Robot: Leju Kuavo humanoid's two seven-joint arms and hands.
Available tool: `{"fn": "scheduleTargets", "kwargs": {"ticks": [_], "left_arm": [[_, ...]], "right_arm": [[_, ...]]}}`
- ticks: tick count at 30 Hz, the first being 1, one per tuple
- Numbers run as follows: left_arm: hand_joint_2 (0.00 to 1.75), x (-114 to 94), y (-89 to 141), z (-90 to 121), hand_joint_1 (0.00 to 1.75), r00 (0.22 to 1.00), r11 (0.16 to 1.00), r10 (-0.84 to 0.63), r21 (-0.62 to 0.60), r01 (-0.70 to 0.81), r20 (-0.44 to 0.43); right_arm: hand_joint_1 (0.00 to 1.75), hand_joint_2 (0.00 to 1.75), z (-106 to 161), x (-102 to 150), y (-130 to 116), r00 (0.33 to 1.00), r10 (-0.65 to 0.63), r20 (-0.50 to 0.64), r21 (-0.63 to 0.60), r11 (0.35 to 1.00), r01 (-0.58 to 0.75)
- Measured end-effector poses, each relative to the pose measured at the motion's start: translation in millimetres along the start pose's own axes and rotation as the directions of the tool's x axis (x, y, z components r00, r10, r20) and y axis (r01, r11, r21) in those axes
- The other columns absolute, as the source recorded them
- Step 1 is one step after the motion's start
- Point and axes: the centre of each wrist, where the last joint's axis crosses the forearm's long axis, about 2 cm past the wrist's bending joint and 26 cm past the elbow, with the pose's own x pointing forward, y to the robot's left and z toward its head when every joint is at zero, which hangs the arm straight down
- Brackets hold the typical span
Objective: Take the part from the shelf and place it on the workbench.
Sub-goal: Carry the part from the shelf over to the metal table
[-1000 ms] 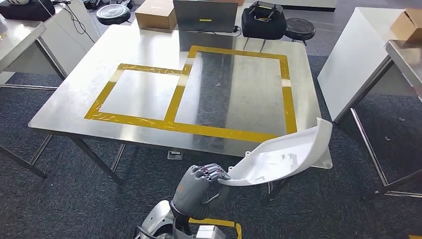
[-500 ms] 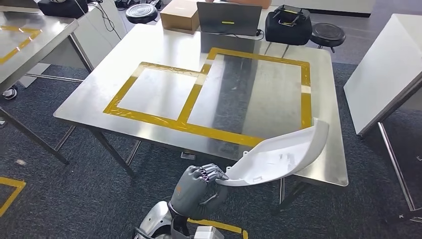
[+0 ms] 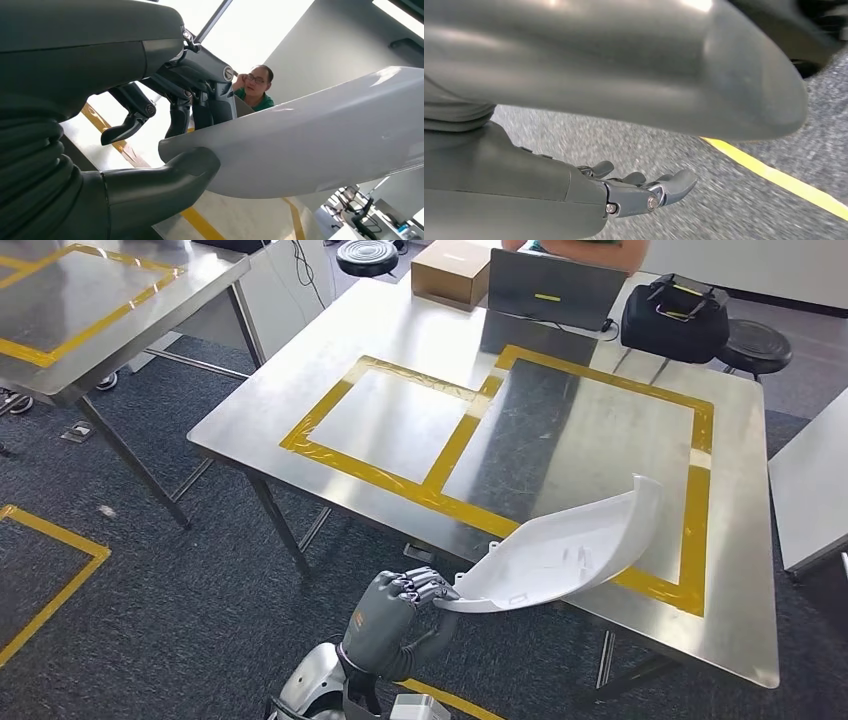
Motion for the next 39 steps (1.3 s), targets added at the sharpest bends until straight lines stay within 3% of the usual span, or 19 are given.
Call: {"fn": "scheduleTargets", "kwargs": {"ticks": [27, 39], "left_arm": [[1.75, 1, 2, 1, 1.75, 1.0, 1.0, -0.012, -0.004, 0.012, -0.007], [1.75, 1, 5, -14, 1.75, 0.999, 0.999, -0.035, -0.037, 0.036, 0.019]], "right_arm": [[0.0, 0.0, 0, 0, 1, 1.0, -0.015, 0.003, 0.001, 1.0, 0.015], [0.0, 0.0, 0, 3, 2, 1.0, -0.009, 0.011, 0.001, 1.0, 0.009]]}}
